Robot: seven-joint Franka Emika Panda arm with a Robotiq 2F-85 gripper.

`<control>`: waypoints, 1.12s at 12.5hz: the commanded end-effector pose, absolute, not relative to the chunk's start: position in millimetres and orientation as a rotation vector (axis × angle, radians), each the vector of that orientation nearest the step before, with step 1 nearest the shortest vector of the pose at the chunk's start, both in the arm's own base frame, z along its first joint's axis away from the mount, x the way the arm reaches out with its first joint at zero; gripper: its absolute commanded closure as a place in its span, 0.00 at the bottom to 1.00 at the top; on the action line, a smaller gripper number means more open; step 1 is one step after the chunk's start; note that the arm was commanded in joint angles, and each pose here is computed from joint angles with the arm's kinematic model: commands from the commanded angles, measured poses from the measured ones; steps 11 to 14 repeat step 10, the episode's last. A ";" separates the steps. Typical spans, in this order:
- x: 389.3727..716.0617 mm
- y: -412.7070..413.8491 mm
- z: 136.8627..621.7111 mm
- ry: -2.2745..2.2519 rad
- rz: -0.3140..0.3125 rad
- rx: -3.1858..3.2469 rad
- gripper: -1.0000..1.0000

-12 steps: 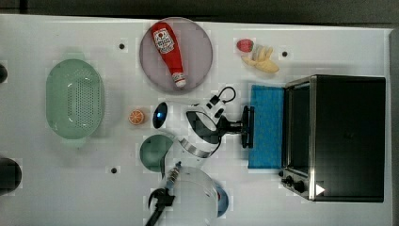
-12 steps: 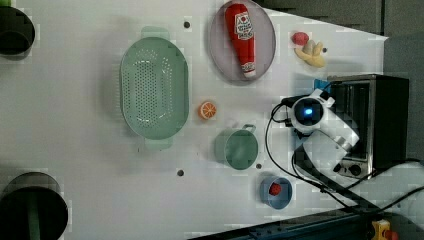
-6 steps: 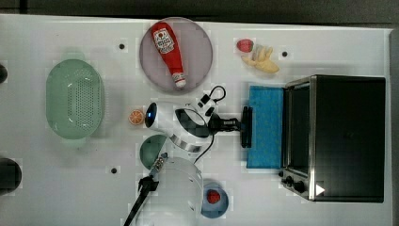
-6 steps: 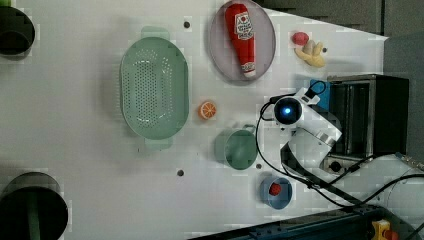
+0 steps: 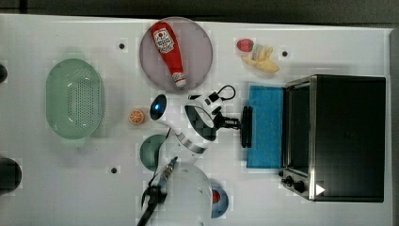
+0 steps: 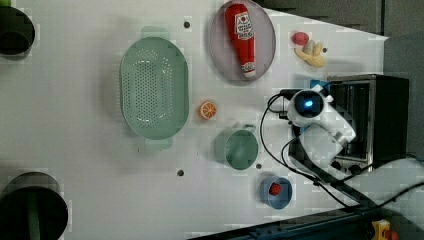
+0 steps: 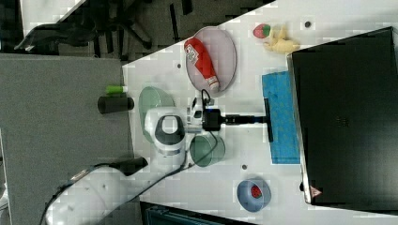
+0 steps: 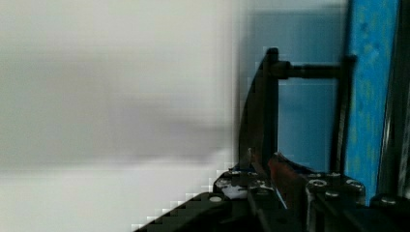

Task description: Flap open oven.

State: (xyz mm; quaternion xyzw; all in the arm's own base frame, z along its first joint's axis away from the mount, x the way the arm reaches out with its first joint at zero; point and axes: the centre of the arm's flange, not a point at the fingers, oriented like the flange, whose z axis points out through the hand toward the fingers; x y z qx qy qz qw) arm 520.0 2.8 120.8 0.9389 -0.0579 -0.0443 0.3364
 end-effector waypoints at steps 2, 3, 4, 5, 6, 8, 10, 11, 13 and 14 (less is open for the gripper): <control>569.5 15.4 269.9 -0.645 0.175 2.636 0.82; 569.6 14.2 294.3 -0.762 0.178 2.672 0.82; 567.9 13.3 317.6 -0.855 0.175 2.700 0.82; 565.4 12.7 340.4 -0.940 0.172 2.724 0.82; 562.3 11.7 363.4 -1.031 0.167 2.752 0.82; 554.7 8.6 404.6 -1.206 0.155 2.812 0.82; 546.3 9.2 444.7 -1.320 0.179 2.867 0.82; 546.3 9.2 444.7 -1.320 0.179 2.867 0.82; 546.3 9.2 444.7 -1.320 0.179 2.867 0.82; 546.3 9.2 444.7 -1.320 0.179 2.867 0.82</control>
